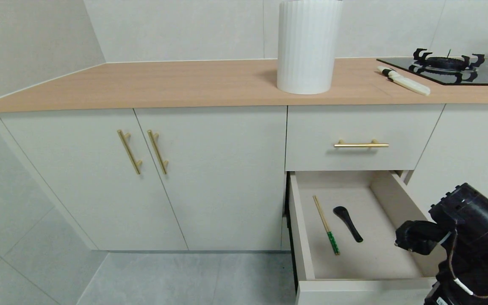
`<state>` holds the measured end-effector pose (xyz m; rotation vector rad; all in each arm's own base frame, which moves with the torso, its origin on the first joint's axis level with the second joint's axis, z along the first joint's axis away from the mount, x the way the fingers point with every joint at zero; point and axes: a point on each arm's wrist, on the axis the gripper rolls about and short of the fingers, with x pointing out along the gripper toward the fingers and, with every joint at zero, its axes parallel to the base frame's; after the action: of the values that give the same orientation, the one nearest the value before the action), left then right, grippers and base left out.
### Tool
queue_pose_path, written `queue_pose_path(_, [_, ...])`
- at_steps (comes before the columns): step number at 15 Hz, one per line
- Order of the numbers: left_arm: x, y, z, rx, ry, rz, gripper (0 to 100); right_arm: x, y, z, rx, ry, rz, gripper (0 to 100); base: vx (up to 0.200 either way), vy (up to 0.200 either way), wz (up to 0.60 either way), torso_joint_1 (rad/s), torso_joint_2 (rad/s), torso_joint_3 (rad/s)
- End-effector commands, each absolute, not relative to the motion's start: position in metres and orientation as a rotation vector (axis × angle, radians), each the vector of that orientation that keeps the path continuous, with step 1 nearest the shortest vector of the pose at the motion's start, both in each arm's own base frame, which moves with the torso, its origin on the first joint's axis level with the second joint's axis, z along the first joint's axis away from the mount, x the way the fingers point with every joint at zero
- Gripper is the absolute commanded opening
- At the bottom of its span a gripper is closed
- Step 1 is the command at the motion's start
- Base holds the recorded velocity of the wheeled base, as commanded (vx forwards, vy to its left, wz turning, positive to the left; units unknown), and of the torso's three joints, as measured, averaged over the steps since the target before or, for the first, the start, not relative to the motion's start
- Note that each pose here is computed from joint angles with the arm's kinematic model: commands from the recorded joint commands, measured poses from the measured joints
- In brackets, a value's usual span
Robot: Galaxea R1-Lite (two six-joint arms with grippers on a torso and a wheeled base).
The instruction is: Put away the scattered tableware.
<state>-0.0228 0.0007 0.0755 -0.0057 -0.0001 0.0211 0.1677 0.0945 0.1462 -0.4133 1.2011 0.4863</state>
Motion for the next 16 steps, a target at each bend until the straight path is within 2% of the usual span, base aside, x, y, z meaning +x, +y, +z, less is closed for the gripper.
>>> queue_pose_path(1, [-0.023,0.001,0.075,-0.006,0.0,0.021,100,0.164,0.096,0.144,-0.456,1.228,0.515,100,0.0,0.0,0.0,0.0,0.0,0.0])
queue_pose_path(11, [-0.023,0.001,0.075,-0.006,0.0,0.021,100,0.179,0.105,0.121,-0.48,1.342,0.484,100,0.0,0.0,0.0,0.0,0.0,0.0])
queue_pose_path(16, [-0.023,0.001,0.075,-0.006,0.0,0.021,100,0.196,0.112,0.108,-0.453,1.385,0.334,100,0.0,0.0,0.0,0.0,0.0,0.0])
